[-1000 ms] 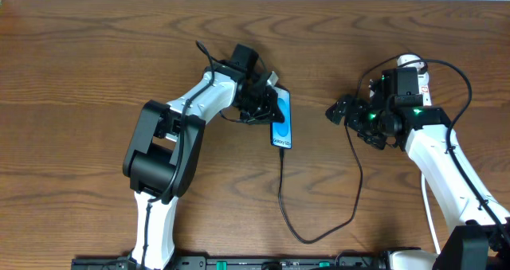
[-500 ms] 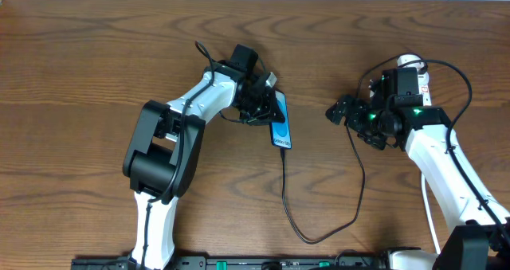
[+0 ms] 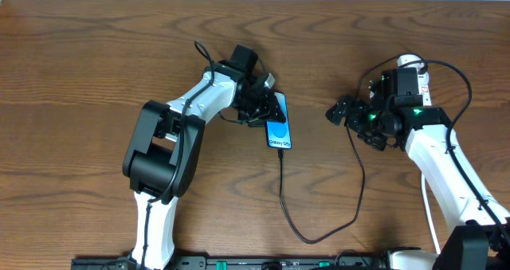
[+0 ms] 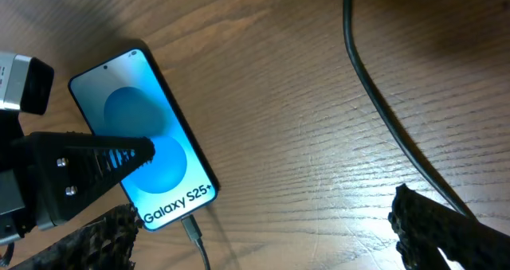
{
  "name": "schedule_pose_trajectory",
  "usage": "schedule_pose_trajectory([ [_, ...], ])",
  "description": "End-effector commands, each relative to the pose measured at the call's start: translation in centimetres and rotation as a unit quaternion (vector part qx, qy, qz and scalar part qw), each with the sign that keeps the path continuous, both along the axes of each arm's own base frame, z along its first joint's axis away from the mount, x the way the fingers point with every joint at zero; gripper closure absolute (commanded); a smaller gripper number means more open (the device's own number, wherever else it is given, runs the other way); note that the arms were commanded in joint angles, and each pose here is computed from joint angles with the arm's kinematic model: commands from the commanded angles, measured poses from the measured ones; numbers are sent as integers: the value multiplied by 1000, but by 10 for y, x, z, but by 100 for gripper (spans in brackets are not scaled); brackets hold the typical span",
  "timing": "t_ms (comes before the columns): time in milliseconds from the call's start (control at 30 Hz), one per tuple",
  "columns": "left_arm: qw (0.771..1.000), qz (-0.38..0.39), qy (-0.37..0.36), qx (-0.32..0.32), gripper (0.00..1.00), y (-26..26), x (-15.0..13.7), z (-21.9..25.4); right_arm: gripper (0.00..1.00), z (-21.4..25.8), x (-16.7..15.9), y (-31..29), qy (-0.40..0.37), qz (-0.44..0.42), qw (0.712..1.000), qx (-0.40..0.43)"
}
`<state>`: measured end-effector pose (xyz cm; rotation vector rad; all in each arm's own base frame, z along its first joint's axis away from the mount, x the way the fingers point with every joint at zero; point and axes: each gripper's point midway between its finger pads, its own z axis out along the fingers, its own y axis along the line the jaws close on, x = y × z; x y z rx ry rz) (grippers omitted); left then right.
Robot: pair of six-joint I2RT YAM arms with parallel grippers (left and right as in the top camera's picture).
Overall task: Plug charger to phone and switch on socket
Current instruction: 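Release the plug and lower the phone flat with the left gripper, then open the left gripper, lift away, and move right gripper to power strip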
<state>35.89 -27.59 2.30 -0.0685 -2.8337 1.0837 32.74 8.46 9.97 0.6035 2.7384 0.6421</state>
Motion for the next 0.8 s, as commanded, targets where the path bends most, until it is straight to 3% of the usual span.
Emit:
schedule_pose_trajectory([
  [0,1000,1,-12,27,59,7,3,-4,1,4,2,-6,-11,1,1000,-16],
  [233,996,11,-14,91,57,26,3,-17,1,0,-1,-13,-3,-8,999,-37],
  [433,993,14,-14,120,37,35,2,-22,1,-6,-8,-28,14,-22,997,-77],
  [533,988,18,-20,152,35,46,3,-27,1,-7,-9,-29,17,-23,996,-80],
  [633,982,26,-34,185,25,58,9,-29,1,-7,-9,-29,14,-17,996,-84],
  [767,974,48,-55,215,20,78,25,-6,1,-5,-9,-30,12,-5,996,-87],
])
